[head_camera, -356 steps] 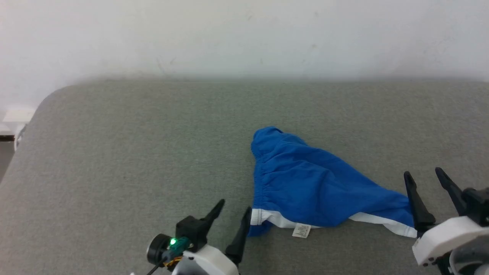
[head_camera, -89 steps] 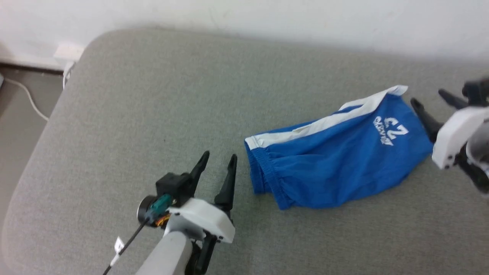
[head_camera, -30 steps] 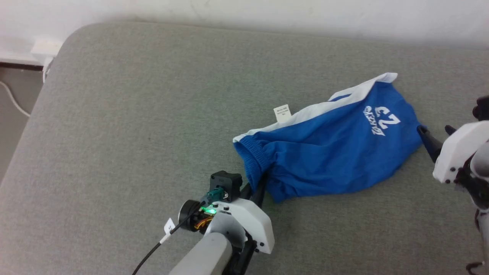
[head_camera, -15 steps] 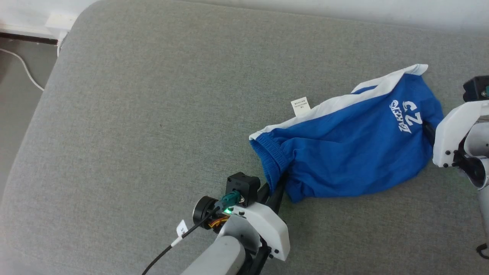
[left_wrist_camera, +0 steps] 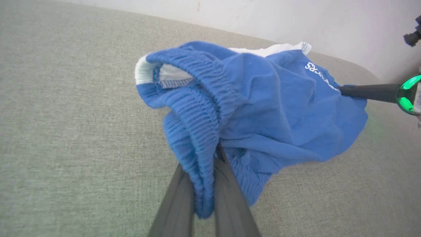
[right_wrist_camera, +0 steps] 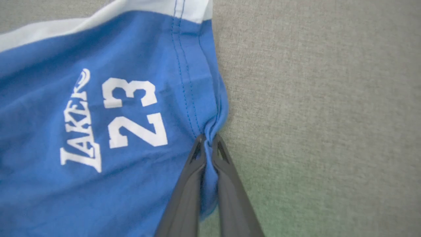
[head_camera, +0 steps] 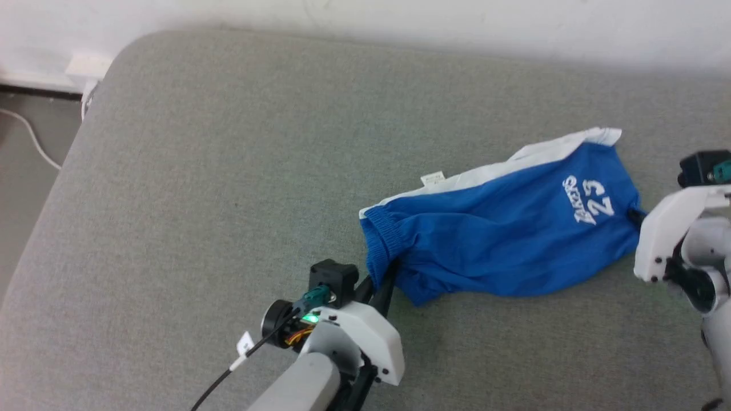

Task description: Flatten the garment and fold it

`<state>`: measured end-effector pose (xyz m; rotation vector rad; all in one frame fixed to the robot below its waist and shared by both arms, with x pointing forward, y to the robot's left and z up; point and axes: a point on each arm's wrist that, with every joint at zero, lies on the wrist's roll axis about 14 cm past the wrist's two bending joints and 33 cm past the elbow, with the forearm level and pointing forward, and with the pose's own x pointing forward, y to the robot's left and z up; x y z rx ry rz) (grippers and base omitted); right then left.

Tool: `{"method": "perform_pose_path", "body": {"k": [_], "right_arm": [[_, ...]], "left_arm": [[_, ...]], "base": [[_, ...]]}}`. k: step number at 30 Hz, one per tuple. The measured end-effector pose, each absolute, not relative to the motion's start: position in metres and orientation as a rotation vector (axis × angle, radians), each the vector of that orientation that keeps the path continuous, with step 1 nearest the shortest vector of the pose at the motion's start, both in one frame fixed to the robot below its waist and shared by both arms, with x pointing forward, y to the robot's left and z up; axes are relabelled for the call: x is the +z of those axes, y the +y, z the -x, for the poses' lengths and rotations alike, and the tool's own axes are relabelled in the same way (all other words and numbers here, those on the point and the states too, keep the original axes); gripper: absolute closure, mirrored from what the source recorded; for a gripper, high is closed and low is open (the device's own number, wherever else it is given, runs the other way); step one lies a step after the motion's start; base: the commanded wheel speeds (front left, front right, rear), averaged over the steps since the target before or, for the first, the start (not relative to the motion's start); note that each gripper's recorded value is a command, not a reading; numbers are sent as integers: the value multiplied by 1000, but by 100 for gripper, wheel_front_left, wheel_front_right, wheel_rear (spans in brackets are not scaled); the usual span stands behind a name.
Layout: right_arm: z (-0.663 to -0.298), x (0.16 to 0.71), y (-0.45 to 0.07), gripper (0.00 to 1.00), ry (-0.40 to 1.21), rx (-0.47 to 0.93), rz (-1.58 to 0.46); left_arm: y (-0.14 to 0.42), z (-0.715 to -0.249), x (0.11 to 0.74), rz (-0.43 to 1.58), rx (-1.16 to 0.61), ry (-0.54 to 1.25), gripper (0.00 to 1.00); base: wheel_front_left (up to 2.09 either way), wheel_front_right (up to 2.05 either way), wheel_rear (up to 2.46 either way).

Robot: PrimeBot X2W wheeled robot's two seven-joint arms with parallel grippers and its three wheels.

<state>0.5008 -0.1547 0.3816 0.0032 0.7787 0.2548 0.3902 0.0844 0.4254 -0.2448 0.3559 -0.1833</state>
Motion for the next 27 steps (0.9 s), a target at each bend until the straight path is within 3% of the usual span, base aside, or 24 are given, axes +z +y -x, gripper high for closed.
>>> {"method": "perform_pose_path", "body": {"k": [21,27], "right_arm": [[-361,435,-202,100,630,124,-231],[-328,435,-204,100,652,83,-241]], "left_arm": [[87,-327,437,243,-260,393,100],[84,-303,420,255,-281,503,100]], "base": [[0,0,0],[0,0,0]]}}
